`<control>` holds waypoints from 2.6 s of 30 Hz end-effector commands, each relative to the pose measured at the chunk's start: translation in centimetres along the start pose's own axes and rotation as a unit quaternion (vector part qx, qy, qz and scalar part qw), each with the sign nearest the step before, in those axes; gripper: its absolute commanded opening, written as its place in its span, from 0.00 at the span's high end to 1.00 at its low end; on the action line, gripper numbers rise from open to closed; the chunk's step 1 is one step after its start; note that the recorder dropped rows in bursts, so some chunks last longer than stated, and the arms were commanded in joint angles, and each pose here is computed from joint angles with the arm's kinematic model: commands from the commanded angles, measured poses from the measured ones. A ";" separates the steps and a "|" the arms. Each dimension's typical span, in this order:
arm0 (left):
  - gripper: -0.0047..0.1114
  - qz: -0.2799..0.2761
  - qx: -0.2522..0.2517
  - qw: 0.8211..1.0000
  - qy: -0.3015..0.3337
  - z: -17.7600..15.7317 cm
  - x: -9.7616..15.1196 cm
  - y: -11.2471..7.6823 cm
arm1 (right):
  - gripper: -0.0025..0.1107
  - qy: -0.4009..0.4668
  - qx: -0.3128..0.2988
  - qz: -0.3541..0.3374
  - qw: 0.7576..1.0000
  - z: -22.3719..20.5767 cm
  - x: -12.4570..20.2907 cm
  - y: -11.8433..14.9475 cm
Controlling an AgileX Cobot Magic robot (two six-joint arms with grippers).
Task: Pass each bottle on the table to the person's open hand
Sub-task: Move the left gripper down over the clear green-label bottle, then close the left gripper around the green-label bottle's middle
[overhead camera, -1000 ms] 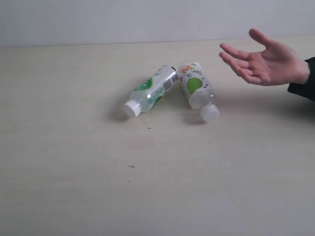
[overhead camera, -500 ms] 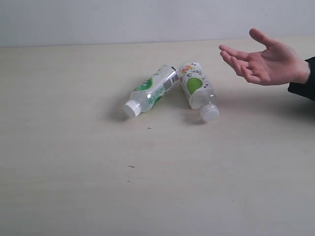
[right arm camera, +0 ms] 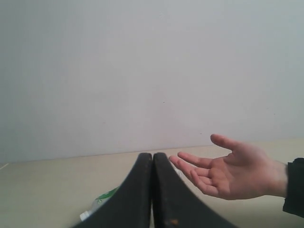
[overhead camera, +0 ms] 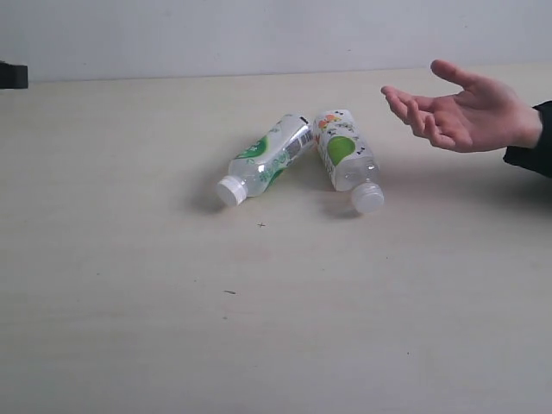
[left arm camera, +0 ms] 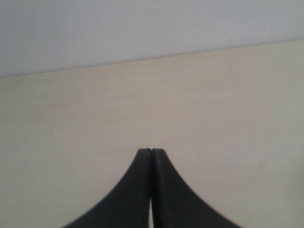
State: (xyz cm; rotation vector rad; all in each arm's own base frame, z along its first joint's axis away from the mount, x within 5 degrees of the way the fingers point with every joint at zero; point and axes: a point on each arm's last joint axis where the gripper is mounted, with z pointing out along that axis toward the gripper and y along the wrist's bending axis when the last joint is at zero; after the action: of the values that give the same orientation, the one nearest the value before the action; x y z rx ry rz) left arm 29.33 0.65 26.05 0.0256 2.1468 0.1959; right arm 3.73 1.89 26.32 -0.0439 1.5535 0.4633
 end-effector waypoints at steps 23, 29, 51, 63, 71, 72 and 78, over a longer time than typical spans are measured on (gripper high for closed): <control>0.96 0.153 0.374 0.901 0.158 2.8 -1.2 -14.1 | 0.97 -0.002 0.000 -0.007 1.000 0.0 0.1 0.0; 0.94 0.159 0.374 0.901 0.152 2.8 -1.3 -14.2 | 0.97 -0.002 0.000 -0.007 1.000 0.0 0.1 0.0; 0.32 0.214 0.326 0.920 0.043 4.6 -0.5 -20.8 | 0.97 -0.002 0.000 -0.007 1.000 0.0 0.1 0.0; 0.32 0.221 0.322 0.919 0.063 9.5 0.6 -23.5 | 0.97 -0.002 0.000 -0.007 1.000 0.0 0.1 0.0; 0.32 0.228 0.322 0.917 0.063 11.6 0.8 -24.6 | 0.97 -0.002 0.000 -0.007 1.000 0.0 0.1 0.0; 0.32 0.229 0.322 0.916 0.065 11.7 0.9 -24.7 | 0.97 -0.002 0.000 -0.007 1.000 0.0 0.1 0.0; 0.32 0.234 0.324 0.914 0.075 13.0 1.6 -25.3 | 0.97 -0.002 0.000 -0.007 1.000 0.0 0.1 0.0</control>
State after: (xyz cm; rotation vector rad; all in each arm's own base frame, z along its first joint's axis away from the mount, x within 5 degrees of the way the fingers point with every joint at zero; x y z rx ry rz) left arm 40.56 -22.04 14.35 0.9312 2.2330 -0.2576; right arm 3.73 1.89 26.32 -0.0439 1.5535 0.4633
